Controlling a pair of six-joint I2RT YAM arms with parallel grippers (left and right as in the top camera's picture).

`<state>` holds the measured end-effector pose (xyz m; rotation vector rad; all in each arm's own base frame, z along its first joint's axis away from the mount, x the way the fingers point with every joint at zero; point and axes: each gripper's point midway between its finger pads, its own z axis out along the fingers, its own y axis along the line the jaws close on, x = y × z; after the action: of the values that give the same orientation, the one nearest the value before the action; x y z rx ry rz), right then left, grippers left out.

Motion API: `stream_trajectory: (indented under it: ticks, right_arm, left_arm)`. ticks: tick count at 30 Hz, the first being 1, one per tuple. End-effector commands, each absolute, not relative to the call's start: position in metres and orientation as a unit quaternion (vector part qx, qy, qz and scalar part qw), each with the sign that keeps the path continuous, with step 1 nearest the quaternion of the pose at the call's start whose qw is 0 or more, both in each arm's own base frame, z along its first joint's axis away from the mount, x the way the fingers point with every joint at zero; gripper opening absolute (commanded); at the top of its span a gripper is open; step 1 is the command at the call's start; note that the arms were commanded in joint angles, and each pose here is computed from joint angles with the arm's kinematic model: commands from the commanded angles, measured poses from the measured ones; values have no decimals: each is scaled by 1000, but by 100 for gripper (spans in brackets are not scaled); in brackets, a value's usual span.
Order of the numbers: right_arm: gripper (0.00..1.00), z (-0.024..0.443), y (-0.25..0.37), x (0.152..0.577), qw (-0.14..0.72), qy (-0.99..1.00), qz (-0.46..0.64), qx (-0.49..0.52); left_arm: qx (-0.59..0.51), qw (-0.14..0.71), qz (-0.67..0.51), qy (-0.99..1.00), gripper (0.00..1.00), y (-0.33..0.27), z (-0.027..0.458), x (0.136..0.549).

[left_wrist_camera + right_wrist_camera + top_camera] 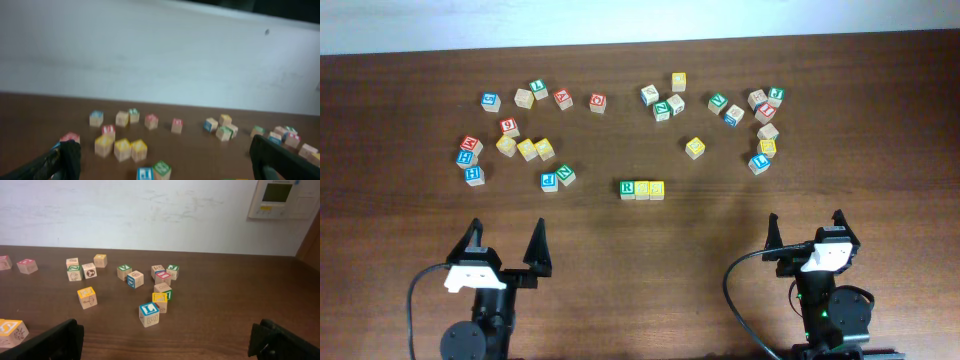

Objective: Spell out RSS

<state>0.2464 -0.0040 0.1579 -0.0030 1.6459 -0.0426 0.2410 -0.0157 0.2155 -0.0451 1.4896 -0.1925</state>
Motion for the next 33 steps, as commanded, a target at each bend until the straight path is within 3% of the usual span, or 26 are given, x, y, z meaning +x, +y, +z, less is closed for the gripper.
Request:
stream_trajectory:
  ticks: [1,12,18,23,33]
  right_arm:
    - [98,156,-7,246,679,734,-24,2]
    - [99,156,-7,246,679,734,-24,2]
    - [98,156,-7,246,679,734,-24,2]
    - [98,156,-7,246,679,734,-24,2]
    - [98,156,-7,246,679,734,-24,2]
  left_arm:
    - [4,744,-79,663,99,-19,212,242]
    - [72,742,-8,666,99,-21,201,244]
    - [56,680,-3,731,99,-14,158,245]
    - [-42,680,1,732,99,10,157,246]
    - [-52,680,20,731,99,17,158,245]
